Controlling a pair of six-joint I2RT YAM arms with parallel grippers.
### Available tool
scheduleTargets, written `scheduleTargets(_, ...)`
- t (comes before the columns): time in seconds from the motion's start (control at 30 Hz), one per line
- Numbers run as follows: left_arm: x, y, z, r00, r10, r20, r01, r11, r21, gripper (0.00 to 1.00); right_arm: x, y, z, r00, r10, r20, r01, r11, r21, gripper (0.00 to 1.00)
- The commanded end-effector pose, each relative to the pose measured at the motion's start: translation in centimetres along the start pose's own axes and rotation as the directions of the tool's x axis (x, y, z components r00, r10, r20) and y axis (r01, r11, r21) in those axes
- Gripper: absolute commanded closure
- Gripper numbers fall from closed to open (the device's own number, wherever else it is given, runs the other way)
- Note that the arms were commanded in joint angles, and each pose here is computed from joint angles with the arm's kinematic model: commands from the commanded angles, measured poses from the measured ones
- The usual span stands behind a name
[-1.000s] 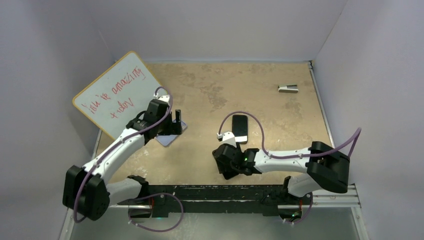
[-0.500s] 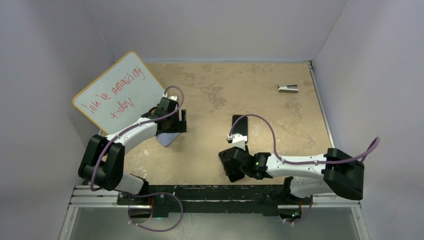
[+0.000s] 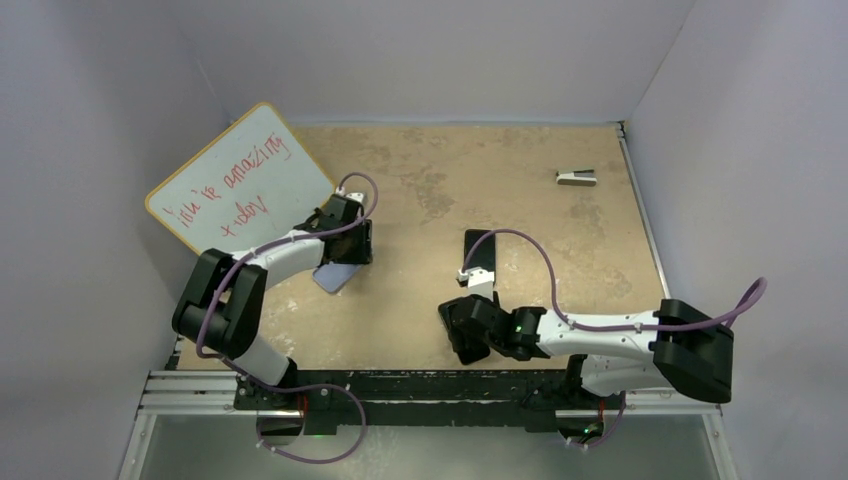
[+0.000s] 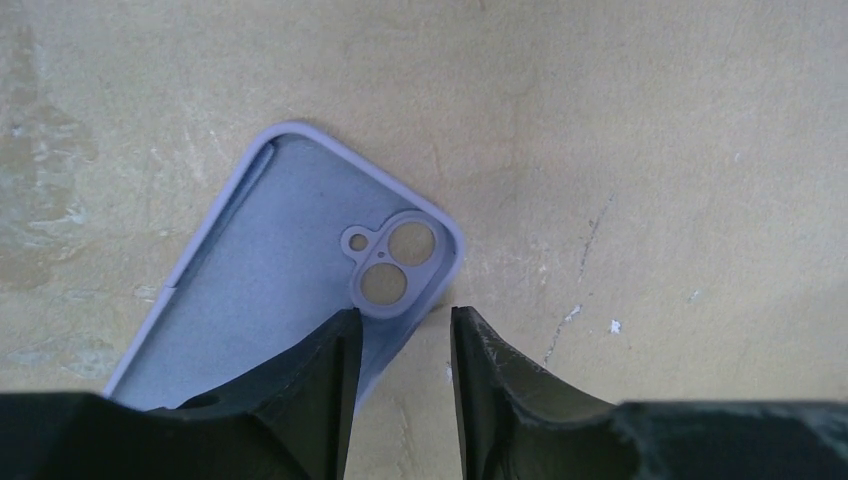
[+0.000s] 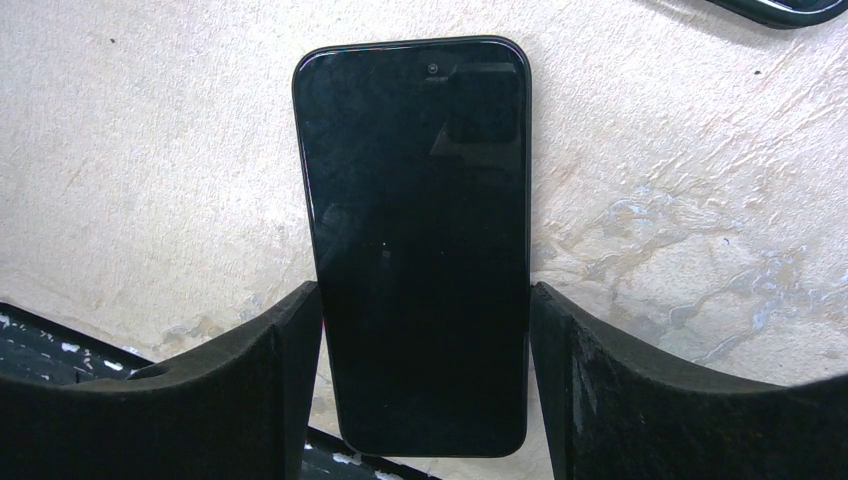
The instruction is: Put the phone into the phone case
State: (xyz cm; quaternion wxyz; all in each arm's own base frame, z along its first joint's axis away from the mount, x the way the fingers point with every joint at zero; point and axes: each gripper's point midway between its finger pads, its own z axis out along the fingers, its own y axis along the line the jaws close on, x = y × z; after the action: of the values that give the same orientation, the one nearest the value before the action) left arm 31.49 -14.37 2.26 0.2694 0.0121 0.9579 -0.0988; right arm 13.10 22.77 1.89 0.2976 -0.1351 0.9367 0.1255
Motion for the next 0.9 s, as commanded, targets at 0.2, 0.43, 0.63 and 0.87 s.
scheduleTargets(0.2, 1.7, -3.9, -0.6, 0.995, 0.090, -0.049, -0.086, 0.994, 0.067, 0.83, -0.6, -0.1, -0.3, 0.998, 0.042, 0.043, -0.042, 0.999, -0.005, 0.50)
scheduleTargets(0.43, 0.8, -5.8, -1.9, 0.994, 0.106, -0.031, -0.103, 0.991, 0.081, 1.00, -0.7, 0.0, -0.3, 0.998, 0.046, 0.043, -0.045, 0.999, -0.008, 0.51)
scheduleTargets(0.63, -0.8, -7.7, -3.3, 0.995, 0.098, 0.022, -0.101, 0.983, 0.153, 1.00, -0.9, 0.2, -0.2, 0.998, 0.044, 0.049, -0.043, 0.999, -0.013, 0.51)
scheduleTargets(0.87, -1.3, -6.3, -3.6, 0.975, 0.220, 0.011, -0.221, 0.972, 0.082, 0.91, -1.2, 0.7, -0.4, 0.997, 0.049, 0.052, -0.048, 0.998, -0.031, 0.52)
